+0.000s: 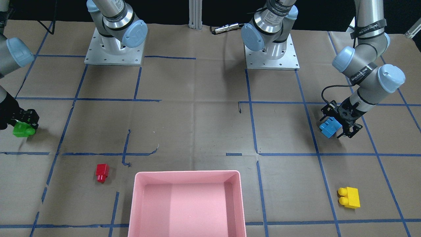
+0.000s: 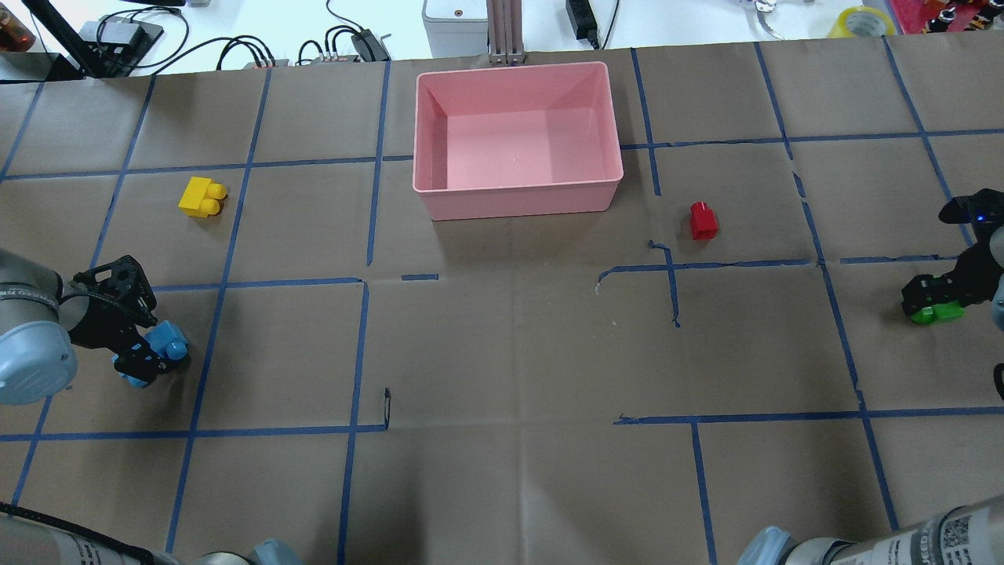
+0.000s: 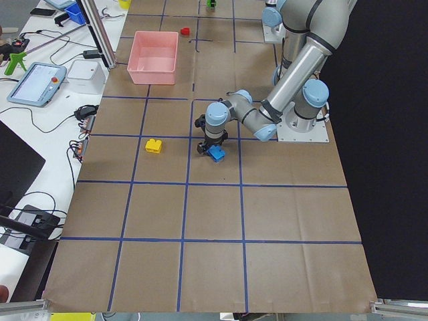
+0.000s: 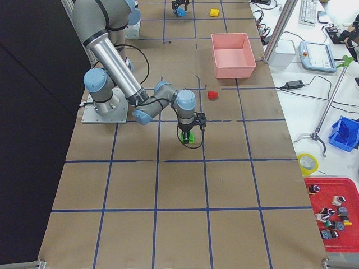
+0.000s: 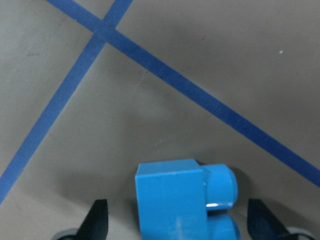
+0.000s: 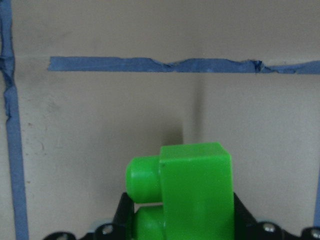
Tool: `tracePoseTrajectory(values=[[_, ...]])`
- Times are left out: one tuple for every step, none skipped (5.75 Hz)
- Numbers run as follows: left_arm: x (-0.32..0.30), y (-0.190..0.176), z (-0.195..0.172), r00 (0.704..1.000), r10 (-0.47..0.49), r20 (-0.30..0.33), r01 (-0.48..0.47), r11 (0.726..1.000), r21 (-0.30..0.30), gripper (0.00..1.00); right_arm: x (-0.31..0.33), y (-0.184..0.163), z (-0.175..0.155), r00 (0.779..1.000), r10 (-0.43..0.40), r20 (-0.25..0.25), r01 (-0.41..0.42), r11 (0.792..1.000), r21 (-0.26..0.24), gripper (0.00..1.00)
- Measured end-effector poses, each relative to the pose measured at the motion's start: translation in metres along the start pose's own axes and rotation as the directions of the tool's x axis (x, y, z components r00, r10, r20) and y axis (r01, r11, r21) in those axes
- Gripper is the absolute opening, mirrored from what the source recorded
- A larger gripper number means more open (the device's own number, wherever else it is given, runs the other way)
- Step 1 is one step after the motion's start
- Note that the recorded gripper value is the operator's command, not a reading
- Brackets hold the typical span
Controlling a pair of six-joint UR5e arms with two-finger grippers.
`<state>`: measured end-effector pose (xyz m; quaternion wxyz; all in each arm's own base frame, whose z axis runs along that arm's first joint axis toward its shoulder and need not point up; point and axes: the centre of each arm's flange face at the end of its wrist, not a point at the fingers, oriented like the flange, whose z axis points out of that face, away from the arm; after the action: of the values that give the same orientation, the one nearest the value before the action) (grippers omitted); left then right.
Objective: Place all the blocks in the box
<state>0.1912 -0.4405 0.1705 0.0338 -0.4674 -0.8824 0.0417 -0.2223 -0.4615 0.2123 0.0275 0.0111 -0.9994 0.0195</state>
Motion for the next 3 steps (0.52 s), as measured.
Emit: tracePoseTrajectory(values=[[0.001, 0.001, 0.002, 1.0, -0.001, -0.004, 0.001, 1.0, 0.001, 0.63, -0.011, -0.01, -0.035, 1.0, -0.016, 0.003, 0.016, 1.0, -0.005, 0.16], [0.0, 0.001, 0.002, 1.0, -0.002, -0.005, 0.002, 1.0, 0.001, 0.41, -0.033, -0.025, -0.079, 1.0, -0.023, 0.018, 0.023, 1.0, -0.012, 0.08], [-0.001, 0.001, 0.002, 1.0, -0.004, -0.002, 0.004, 1.0, -0.002, 0.18, -0.068, -0.048, -0.123, 0.999, -0.035, 0.033, 0.035, 0.999, -0.011, 0.07]])
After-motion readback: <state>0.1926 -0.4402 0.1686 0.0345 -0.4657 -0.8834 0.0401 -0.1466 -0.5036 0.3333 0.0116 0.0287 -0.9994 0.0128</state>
